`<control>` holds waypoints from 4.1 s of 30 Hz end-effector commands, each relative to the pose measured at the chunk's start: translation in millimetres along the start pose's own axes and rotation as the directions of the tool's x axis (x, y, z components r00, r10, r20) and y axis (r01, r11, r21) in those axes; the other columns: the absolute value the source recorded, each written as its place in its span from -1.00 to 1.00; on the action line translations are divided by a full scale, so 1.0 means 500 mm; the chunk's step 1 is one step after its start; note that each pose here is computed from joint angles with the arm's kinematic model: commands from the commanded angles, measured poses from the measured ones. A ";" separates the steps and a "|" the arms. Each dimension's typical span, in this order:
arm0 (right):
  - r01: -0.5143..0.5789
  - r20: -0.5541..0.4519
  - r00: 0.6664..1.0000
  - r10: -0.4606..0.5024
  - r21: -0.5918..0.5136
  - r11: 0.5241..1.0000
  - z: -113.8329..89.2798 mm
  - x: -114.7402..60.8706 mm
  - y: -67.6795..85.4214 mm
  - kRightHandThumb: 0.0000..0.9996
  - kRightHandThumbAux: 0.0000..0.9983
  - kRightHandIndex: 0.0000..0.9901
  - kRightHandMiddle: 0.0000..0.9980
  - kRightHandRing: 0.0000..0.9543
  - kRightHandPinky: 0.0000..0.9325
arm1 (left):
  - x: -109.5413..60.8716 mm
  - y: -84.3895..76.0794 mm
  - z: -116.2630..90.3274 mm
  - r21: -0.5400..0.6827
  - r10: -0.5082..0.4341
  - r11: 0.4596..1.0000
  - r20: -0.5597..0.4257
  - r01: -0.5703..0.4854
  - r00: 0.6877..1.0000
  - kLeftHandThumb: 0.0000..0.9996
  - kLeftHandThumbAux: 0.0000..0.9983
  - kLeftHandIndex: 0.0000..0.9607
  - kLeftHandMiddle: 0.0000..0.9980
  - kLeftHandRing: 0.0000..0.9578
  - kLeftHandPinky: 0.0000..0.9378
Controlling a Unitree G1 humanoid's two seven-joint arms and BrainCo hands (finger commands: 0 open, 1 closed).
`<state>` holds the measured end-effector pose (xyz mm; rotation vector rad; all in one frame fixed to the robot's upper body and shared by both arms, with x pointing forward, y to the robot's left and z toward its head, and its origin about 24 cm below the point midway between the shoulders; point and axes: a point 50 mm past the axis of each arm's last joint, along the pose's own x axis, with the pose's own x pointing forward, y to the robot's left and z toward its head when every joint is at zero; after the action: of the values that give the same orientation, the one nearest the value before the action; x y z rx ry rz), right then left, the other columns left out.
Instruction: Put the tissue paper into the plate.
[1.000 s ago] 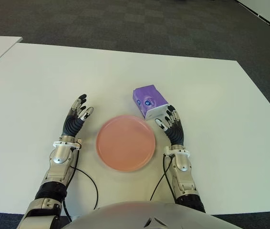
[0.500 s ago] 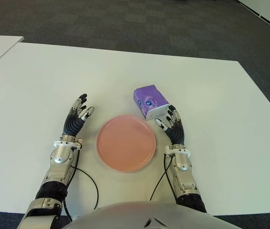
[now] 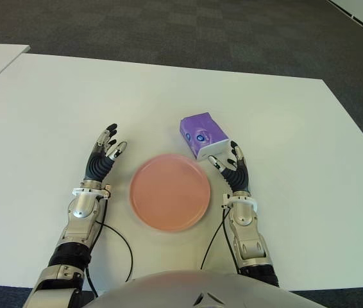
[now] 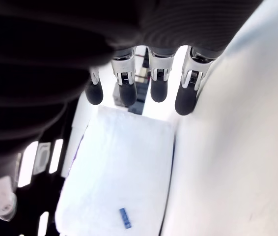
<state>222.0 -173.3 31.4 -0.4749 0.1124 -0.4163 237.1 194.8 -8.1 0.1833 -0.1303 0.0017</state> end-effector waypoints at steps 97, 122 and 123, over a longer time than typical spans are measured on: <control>-0.273 -0.198 0.417 0.887 -0.958 -0.085 0.256 0.292 0.046 -0.27 -0.43 -1.00 -1.00 -1.00 -1.00 | -0.065 -0.016 -0.052 -0.034 0.068 0.997 -0.162 -0.074 0.984 -1.00 -0.05 -1.00 -1.00 -1.00 -1.00; -0.306 -0.234 0.440 0.867 -0.947 -0.100 0.367 0.284 -0.066 -0.44 -0.49 -1.00 -1.00 -1.00 -0.86 | -0.064 -0.019 -0.051 -0.047 0.063 0.996 -0.181 -0.073 0.982 -1.00 -0.06 -1.00 -1.00 -1.00 -1.00; -0.311 -0.234 0.443 0.865 -0.945 -0.096 0.362 0.285 -0.066 -0.45 -0.49 -1.00 -1.00 -1.00 -0.86 | -0.065 -0.019 -0.051 -0.047 0.063 0.996 -0.181 -0.073 0.981 -1.00 -0.06 -1.00 -1.00 -1.00 -1.00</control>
<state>379.4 -178.1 219.1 -1.6990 0.0162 0.9267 229.6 192.9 -14.0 0.1380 -0.0769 0.0882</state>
